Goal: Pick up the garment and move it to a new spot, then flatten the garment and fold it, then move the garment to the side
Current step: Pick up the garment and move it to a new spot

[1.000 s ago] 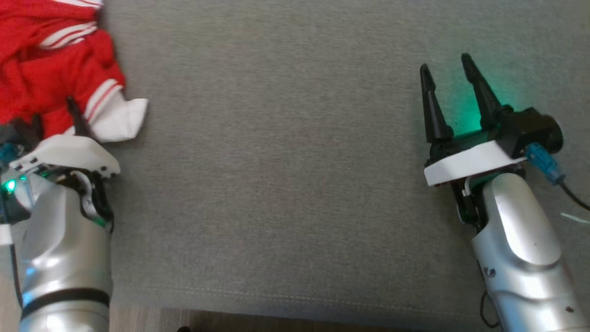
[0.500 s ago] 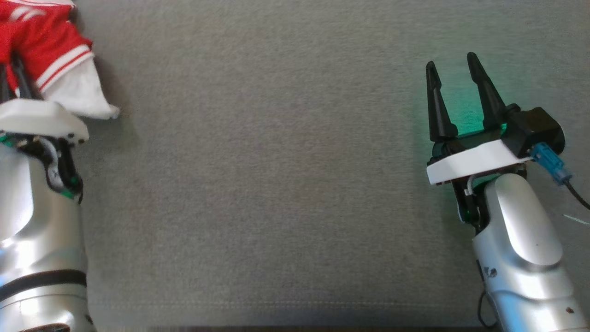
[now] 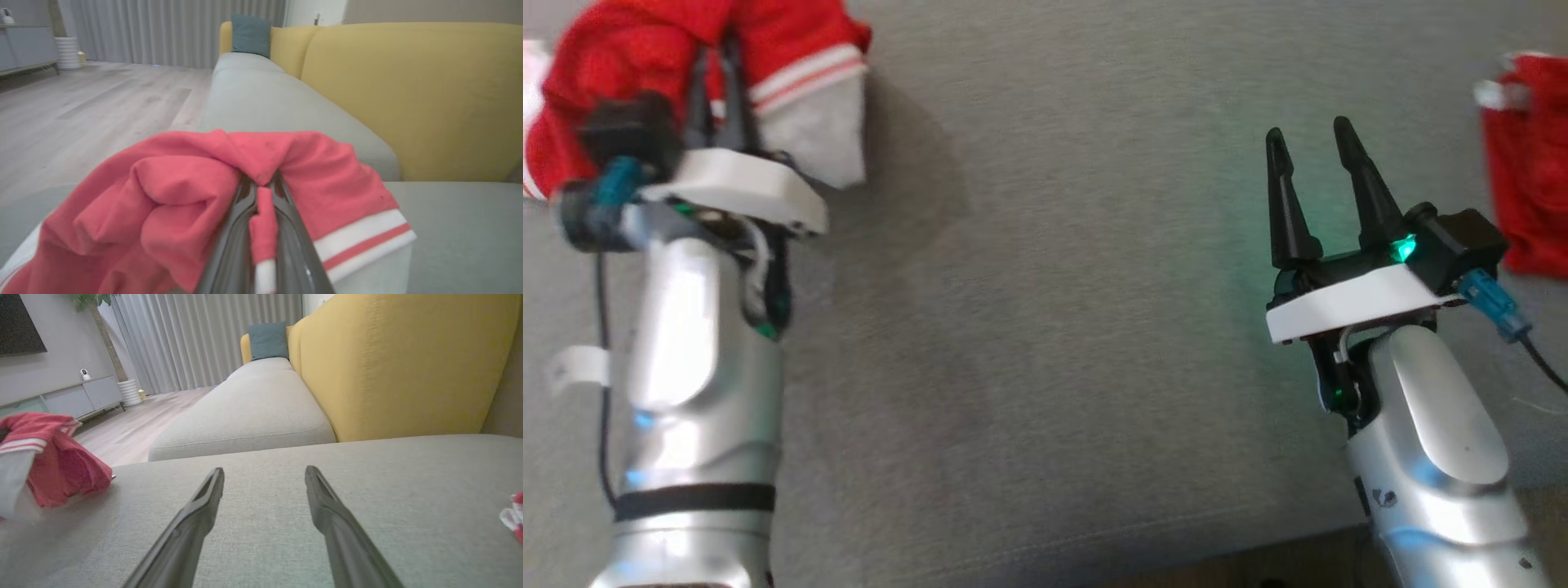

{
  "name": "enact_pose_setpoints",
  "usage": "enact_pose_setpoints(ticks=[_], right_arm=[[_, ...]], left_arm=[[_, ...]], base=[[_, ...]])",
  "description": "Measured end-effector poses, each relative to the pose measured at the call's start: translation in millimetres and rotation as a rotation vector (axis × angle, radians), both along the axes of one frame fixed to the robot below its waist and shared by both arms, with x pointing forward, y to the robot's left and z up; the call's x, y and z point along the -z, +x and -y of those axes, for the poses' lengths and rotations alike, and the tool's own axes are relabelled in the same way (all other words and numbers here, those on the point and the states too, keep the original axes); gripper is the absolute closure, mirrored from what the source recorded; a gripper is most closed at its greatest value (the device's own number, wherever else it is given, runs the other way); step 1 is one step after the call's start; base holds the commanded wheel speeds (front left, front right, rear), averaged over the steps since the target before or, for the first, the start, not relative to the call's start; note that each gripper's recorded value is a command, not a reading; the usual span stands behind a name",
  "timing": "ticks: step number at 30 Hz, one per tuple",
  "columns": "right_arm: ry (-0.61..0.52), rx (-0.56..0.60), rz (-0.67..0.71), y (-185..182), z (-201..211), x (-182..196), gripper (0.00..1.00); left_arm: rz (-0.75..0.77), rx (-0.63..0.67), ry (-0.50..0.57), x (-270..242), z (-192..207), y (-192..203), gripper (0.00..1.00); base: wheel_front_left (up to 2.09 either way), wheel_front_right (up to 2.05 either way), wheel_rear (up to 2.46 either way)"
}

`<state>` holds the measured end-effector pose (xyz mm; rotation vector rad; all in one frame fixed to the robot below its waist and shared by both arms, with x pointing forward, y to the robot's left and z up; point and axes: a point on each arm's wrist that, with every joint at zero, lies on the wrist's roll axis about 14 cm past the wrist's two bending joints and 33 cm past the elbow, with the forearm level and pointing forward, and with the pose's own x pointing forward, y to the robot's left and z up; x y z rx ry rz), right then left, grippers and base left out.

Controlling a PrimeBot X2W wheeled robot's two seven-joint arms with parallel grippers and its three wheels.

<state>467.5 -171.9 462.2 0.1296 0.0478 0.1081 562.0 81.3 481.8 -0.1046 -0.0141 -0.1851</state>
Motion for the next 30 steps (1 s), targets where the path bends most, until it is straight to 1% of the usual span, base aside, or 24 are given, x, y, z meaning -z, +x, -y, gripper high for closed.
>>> enact_pose_setpoints(ticks=[3, 7, 8, 13, 17, 20, 21, 22, 23, 26, 30], right_arm=[[0.0, 0.044, 0.006, -10, 17, -6, 0.0], [0.0, 0.107, 0.004, -25, 39, -9, 0.0], [0.0, 0.107, 0.004, -25, 39, -9, 0.0], [-0.007, 0.172, 0.006, -39, 62, -14, 0.0], [-0.007, 0.204, 0.006, -47, 73, -16, 0.0], [-0.002, 0.209, 0.003, -48, 74, -15, 0.0], [0.0, 0.207, 0.001, -48, 73, -14, 0.0], [0.003, 0.205, -0.002, -48, 72, -13, 0.0], [0.006, 0.202, -0.007, -49, 70, -11, 0.0], [0.014, 0.181, -0.008, -44, 62, -9, 0.0], [0.021, 0.143, -0.002, -36, 48, -9, 0.0]], left_arm=[[-0.019, 0.109, -0.04, 5, 42, -7, 1.0], [-0.038, 0.282, -0.072, 8, 108, -26, 1.0], [-0.038, 0.282, -0.072, 8, 108, -26, 1.0], [-0.051, 0.479, -0.079, 9, 178, -59, 1.0], [-0.061, 0.599, -0.071, 13, 214, -86, 1.0], [-0.074, 0.63, -0.067, 16, 223, -97, 1.0], [-0.082, 0.616, -0.071, 17, 220, -96, 0.74], [-0.092, 0.596, -0.076, 19, 216, -95, 0.33], [-0.099, 0.579, -0.071, 22, 212, -94, 0.0], [-0.121, 0.528, -0.051, 31, 195, -94, 0.0], [-0.133, 0.388, -0.037, 38, 154, -82, 0.0]], base=[[0.0, 0.0, 0.0], [0.0, 0.0, 0.0], [0.0, 0.0, 0.0], [0.0, 0.0, 0.0], [0.0, 0.0, 0.0], [0.0, 0.0, 0.0], [0.0, 0.0, 0.0], [0.0, 0.0, 0.0], [0.0, 0.0, 0.0], [0.0, 0.0, 0.0], [0.0, 0.0, 0.0]])
